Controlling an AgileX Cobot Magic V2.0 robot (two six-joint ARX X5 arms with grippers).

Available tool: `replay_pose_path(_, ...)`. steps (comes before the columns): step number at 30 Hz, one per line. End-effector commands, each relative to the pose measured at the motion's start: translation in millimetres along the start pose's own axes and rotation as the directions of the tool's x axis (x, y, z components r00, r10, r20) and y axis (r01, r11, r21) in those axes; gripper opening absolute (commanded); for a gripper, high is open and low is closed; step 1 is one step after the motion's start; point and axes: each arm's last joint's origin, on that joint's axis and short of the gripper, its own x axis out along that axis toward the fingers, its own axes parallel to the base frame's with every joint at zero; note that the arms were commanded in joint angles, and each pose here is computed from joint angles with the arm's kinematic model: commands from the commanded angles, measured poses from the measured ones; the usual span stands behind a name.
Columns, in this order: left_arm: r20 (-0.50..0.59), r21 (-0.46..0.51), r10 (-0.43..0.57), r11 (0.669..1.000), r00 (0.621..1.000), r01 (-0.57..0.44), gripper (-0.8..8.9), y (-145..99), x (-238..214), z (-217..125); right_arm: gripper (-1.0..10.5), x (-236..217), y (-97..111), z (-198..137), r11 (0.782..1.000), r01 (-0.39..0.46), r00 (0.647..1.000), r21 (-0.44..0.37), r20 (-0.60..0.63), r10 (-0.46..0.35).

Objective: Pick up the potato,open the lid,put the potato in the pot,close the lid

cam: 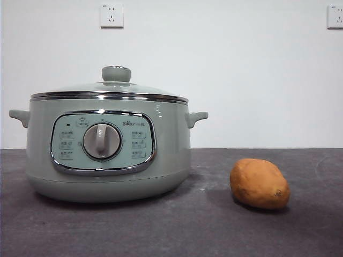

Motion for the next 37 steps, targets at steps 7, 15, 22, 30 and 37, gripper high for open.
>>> replay_pose_path(7, 0.006, 0.065, -0.01, 0.998, 1.0, 0.01, -0.07, -19, -16, 35, -0.1, -8, 20, 30, 0.997, 0.005, 1.0, -0.077, -0.014, -0.007)
replay_pose_path(15, -0.073, 0.157, 0.013, 0.988, 0.997, -0.001, -0.07, -42, -23, 83, -0.1, -6, 51, 79, 0.977, 0.018, 0.998, -0.213, -0.053, -0.03)
replay_pose_path(22, -0.211, 0.237, 0.061, 0.972, 0.976, -0.009, -0.05, -58, -13, 123, -0.1, 11, 77, 119, 0.957, -0.034, 0.978, -0.288, -0.207, -0.027)
replay_pose_path(30, -0.421, 0.229, 0.022, 0.97, 0.907, 0.083, 0.0, -70, 12, 154, 0.0, 43, 95, 141, 0.939, -0.225, 0.854, -0.261, -0.517, 0.061)
replay_pose_path(37, -0.475, 0.198, -0.027, 0.971, 0.88, 0.137, 3.6, -71, 30, 158, 4.5, 65, 90, 134, 0.945, -0.257, 0.781, -0.203, -0.619, 0.079)
